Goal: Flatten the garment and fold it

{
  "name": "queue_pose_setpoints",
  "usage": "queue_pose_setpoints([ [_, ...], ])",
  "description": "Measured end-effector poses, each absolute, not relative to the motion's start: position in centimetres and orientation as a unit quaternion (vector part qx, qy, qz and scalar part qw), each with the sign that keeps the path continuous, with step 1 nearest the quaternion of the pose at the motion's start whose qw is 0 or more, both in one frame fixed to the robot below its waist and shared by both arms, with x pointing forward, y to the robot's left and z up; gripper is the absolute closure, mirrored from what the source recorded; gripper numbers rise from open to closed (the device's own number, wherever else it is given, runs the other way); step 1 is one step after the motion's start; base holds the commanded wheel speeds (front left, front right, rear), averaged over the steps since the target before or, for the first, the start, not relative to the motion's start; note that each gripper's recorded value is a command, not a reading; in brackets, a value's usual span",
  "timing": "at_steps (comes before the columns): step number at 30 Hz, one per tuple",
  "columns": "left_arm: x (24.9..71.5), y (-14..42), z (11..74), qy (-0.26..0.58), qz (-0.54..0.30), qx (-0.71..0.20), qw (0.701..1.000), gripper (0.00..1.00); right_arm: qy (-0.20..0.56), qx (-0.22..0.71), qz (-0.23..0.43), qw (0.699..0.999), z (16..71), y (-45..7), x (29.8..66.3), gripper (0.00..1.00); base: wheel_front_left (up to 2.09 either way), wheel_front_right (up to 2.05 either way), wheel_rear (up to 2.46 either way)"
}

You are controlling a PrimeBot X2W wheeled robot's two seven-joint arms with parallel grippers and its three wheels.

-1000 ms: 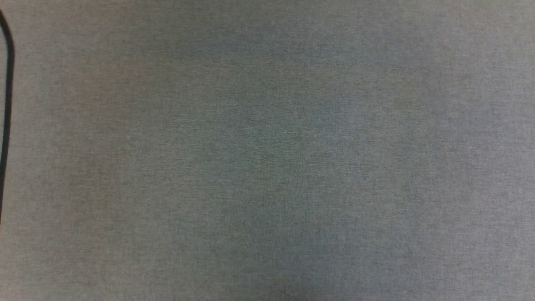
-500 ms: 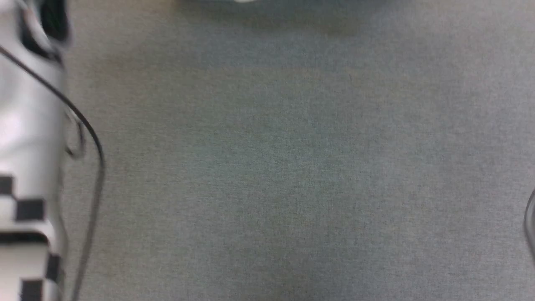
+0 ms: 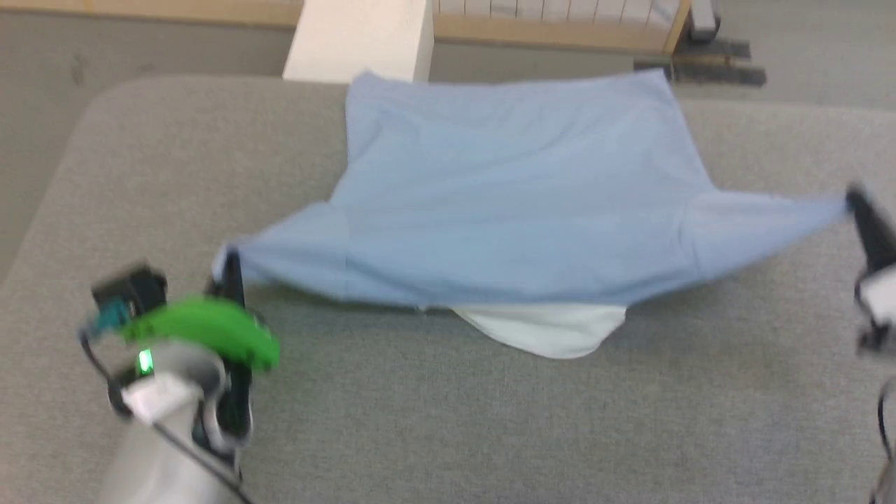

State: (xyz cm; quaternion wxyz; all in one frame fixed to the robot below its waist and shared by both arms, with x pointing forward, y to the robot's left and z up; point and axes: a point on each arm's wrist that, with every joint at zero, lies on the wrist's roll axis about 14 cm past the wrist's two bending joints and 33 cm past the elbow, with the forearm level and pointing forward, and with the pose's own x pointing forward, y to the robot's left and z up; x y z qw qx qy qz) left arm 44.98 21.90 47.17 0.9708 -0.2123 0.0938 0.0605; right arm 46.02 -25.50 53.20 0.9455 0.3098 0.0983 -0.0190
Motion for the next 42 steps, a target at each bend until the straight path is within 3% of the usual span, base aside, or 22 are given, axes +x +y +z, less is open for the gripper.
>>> queue_pose_setpoints([
  [8,36.5,21.8,43.7,0.157,0.101,-0.264,0.946,1.00,0.178,0.314,-0.052,0.931,48.5,-26.6,35.7,1.00,0.00,0.00,0.00],
  [15,31.9,22.8,42.4,0.216,0.134,-0.254,0.933,1.00,0.230,0.296,-0.074,0.924,47.1,-27.9,30.3,1.00,0.00,0.00,0.00],
  [19,31.4,23.6,43.0,0.234,0.140,-0.209,0.939,1.00,0.268,0.254,-0.067,0.927,47.0,-27.3,29.1,1.00,0.00,0.00,0.00],
  [23,31.4,22.4,42.6,0.270,0.112,-0.175,0.940,1.00,0.341,0.145,-0.034,0.928,46.3,-25.8,29.1,1.00,0.00,0.00,0.00],
  [30,32.5,20.2,41.0,0.309,0.081,-0.154,0.935,1.00,0.449,0.032,0.018,0.893,42.6,-23.2,30.3,1.00,0.00,0.00,0.00],
  [35,32.6,19.4,39.7,0.319,0.083,-0.166,0.929,1.00,0.532,0.021,0.041,0.845,37.5,-21.7,28.4,1.00,0.00,0.00,0.00],
  [38,32.4,19.3,39.3,0.320,0.086,-0.176,0.927,1.00,0.543,0.012,0.043,0.839,36.3,-21.8,28.0,1.00,0.00,0.00,0.00],
  [39,32.4,19.3,39.2,0.319,0.087,-0.178,0.927,1.00,0.535,0.014,0.042,0.844,36.4,-21.8,28.4,0.36,0.00,0.00,0.00],
  [40,32.5,19.3,39.3,0.315,0.087,-0.181,0.928,1.00,0.526,0.017,0.041,0.850,36.5,-21.9,28.7,0.00,0.00,0.00,0.00],
  [42,32.6,19.3,39.6,0.305,0.087,-0.185,0.930,1.00,0.490,0.036,0.037,0.870,37.5,-22.0,29.9,0.00,0.00,0.00,0.00],
])
